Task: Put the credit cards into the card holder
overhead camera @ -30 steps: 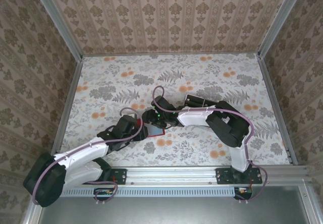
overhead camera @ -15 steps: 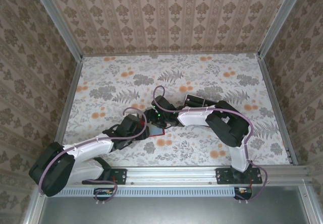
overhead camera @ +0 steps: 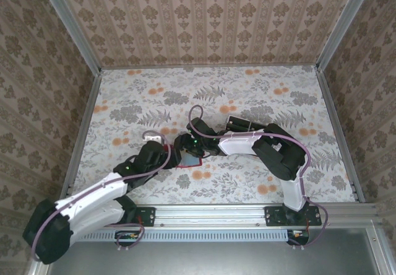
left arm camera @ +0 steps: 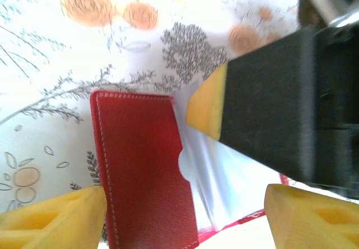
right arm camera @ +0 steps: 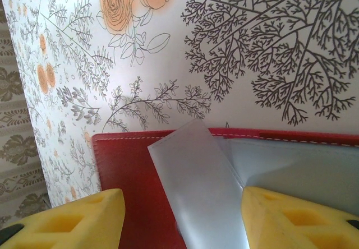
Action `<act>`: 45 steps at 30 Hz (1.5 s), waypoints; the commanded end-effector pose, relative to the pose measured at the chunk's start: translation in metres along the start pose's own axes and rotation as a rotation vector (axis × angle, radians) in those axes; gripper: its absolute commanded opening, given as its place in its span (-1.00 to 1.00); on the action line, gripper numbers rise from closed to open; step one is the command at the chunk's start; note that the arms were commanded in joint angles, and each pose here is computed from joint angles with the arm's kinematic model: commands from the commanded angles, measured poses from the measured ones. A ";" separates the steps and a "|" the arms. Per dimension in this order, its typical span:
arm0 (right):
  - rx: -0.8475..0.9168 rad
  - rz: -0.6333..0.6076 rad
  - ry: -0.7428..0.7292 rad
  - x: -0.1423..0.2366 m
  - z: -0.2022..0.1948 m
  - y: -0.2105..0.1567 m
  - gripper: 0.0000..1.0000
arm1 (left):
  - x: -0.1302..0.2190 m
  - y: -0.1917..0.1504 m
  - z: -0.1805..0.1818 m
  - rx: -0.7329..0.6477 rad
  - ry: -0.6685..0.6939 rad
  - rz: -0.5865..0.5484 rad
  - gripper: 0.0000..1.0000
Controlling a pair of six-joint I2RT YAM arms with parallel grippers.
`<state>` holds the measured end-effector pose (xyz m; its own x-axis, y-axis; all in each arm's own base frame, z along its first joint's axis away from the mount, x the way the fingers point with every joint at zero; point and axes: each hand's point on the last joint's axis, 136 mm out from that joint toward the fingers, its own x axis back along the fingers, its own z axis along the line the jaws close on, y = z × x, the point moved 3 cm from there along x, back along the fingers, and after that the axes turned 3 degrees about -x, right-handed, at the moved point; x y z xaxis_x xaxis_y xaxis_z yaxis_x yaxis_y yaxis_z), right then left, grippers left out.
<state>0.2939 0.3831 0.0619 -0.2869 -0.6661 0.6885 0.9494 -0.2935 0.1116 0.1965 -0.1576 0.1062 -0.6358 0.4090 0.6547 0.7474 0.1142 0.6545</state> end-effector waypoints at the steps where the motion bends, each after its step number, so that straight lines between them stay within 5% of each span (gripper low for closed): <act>1: -0.032 0.019 -0.056 -0.002 -0.021 -0.006 0.19 | 0.006 -0.002 0.005 -0.012 0.019 -0.006 0.51; 11: -0.043 0.014 -0.064 -0.002 -0.024 -0.003 0.19 | -0.013 -0.012 -0.016 -0.013 -0.131 0.013 0.49; 45: -0.053 0.008 0.013 0.010 0.000 0.000 0.19 | -0.048 -0.052 0.027 -0.042 0.127 0.178 0.38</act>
<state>0.2962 0.3826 0.0637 -0.2899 -0.6825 0.6710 0.9440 -0.3193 0.0830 0.2050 -0.1713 0.0518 -0.5756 0.3733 0.7275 0.7971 0.0578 0.6010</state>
